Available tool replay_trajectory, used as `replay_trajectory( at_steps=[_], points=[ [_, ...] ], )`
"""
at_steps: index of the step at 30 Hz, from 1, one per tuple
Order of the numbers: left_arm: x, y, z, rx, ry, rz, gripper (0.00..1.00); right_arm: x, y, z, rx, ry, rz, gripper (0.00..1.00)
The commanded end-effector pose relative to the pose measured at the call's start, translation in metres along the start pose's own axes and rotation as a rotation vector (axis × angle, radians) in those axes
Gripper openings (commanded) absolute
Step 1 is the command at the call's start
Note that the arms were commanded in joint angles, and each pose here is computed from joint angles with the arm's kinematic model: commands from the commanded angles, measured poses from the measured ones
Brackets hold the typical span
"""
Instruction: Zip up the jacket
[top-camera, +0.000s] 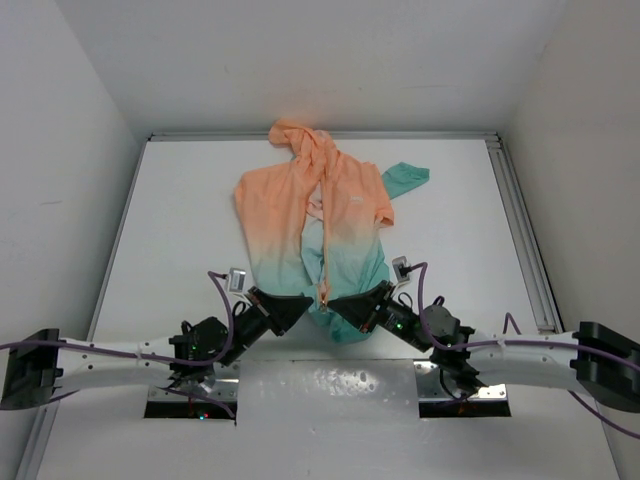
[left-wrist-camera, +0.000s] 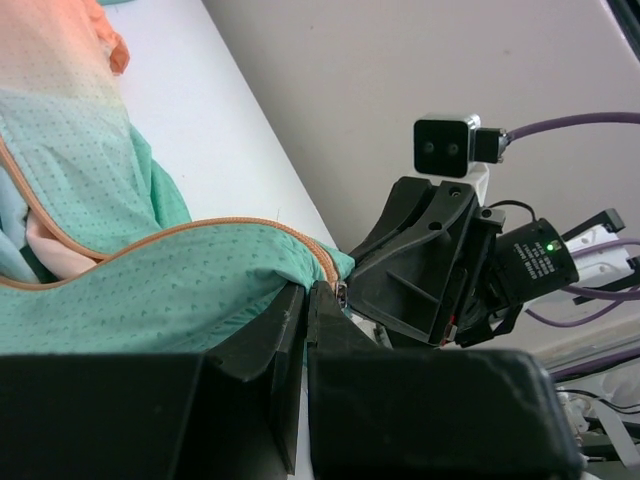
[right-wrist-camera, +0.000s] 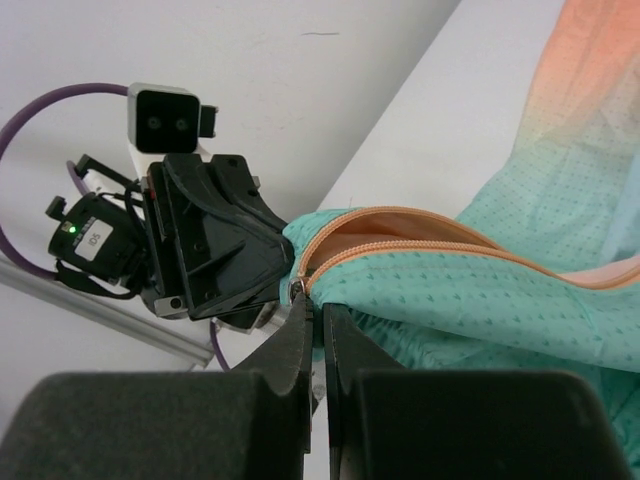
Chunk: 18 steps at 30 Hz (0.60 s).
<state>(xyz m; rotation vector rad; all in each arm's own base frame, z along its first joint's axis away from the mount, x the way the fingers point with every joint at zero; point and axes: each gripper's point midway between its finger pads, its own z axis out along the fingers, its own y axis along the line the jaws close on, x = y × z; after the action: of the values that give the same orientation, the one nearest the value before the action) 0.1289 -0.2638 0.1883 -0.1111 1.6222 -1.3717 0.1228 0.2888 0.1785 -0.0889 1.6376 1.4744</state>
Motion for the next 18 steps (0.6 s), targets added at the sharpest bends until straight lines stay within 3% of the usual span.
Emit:
replay_trajectory(
  at_steps=[1,18],
  points=[
    [-0.0058,-0.0084,0.0010,0.012,-0.023,0.000,0.00,-0.0139,0.0065,0.0045,0.005,-0.049,0.001,0.00],
    [0.0028,-0.0094,0.0047,-0.051,-0.004,0.082,0.00,-0.0116,0.0007,0.0129,0.098,-0.002,-0.036,0.00]
  ],
)
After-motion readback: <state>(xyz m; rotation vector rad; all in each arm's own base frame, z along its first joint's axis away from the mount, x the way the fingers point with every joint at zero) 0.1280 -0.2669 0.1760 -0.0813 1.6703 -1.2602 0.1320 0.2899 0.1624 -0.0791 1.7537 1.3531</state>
